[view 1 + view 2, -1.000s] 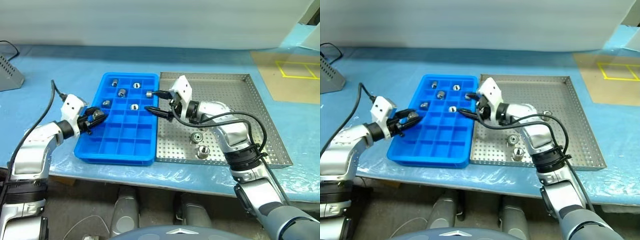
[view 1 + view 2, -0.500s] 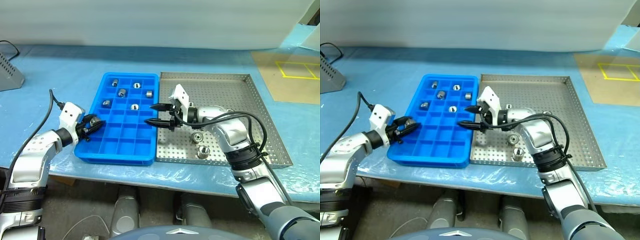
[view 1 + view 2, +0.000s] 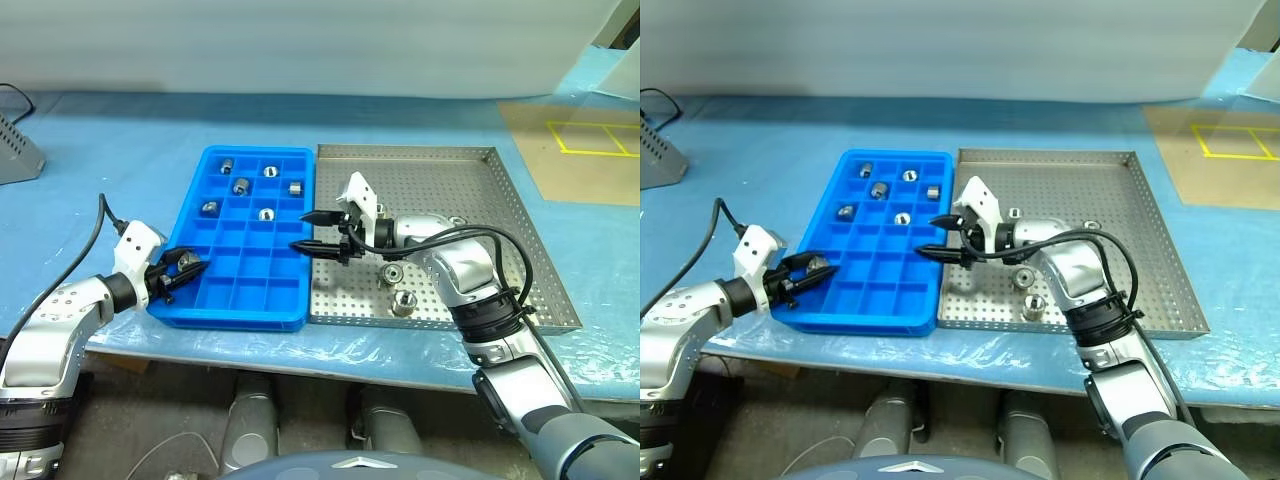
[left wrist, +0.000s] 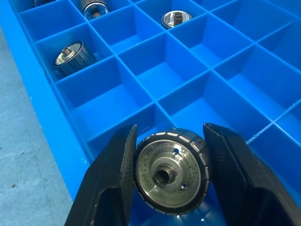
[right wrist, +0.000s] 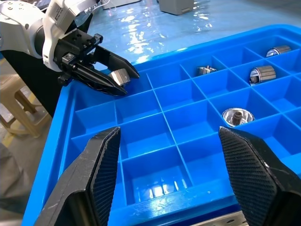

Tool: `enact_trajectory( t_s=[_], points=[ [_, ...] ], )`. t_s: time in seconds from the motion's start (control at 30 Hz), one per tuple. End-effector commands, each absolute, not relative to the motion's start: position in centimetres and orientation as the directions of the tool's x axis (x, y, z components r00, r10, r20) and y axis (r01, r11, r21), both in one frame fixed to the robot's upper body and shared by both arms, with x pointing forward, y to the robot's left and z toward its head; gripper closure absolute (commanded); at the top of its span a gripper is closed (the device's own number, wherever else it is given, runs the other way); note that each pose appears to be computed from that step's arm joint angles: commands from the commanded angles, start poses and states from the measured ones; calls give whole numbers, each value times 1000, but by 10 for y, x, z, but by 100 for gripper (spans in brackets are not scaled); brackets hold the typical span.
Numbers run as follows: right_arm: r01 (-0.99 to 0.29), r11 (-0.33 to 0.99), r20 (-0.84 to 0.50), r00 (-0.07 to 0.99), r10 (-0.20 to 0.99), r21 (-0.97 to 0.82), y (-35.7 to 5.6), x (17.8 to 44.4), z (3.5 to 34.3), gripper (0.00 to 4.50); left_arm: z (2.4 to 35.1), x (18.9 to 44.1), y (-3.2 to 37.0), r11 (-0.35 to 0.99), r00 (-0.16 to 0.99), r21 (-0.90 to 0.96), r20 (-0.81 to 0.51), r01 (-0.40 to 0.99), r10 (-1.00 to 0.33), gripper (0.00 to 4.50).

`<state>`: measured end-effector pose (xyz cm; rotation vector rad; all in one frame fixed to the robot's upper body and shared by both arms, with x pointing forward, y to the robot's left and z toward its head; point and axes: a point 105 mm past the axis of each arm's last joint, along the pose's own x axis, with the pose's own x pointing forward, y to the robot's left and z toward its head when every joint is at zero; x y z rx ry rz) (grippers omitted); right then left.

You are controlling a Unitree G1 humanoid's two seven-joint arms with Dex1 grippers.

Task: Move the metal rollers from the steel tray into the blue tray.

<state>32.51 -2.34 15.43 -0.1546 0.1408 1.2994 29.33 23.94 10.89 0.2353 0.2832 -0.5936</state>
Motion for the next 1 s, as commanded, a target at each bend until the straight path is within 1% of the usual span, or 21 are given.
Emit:
enact_trajectory(
  t_s=[0.03,0.1,0.23,0.3,0.33,0.4,0.5,0.63,0.8,0.87,1.0],
  points=[
    [-965,252,-172,260,950,-70,-21,323,159,113,109,294,250,827,814,156,-342,541,-469,259],
    [-964,255,-175,264,949,-74,-22,323,159,113,103,296,252,831,813,164,-374,532,-447,259],
    [-959,271,-187,281,941,-78,-25,324,155,113,101,302,256,849,829,163,-370,503,-420,259],
    [-955,283,-195,296,935,-88,-27,326,153,113,99,306,259,853,835,178,-374,491,-403,186],
    [-954,286,-197,299,934,-92,-27,326,153,113,99,308,259,856,839,182,-375,484,-395,164],
    [-951,290,-201,307,930,-110,-28,327,154,113,104,312,255,858,839,157,-353,489,-414,101],
    [-949,288,-207,310,928,-127,-30,327,155,113,114,316,245,847,832,131,-316,515,-457,101],
    [-948,289,-208,313,927,-137,-34,327,158,113,126,317,230,811,808,143,-285,567,-515,101],
    [-930,340,-208,363,908,-138,-48,331,158,113,145,322,213,773,784,162,-237,614,-574,101],
    [-921,362,-215,386,897,-143,-53,333,156,113,148,325,208,757,772,169,-233,631,-591,101],
    [-915,379,-209,401,892,-141,-57,331,156,113,149,331,199,737,754,170,-231,654,-615,101]
  ],
)
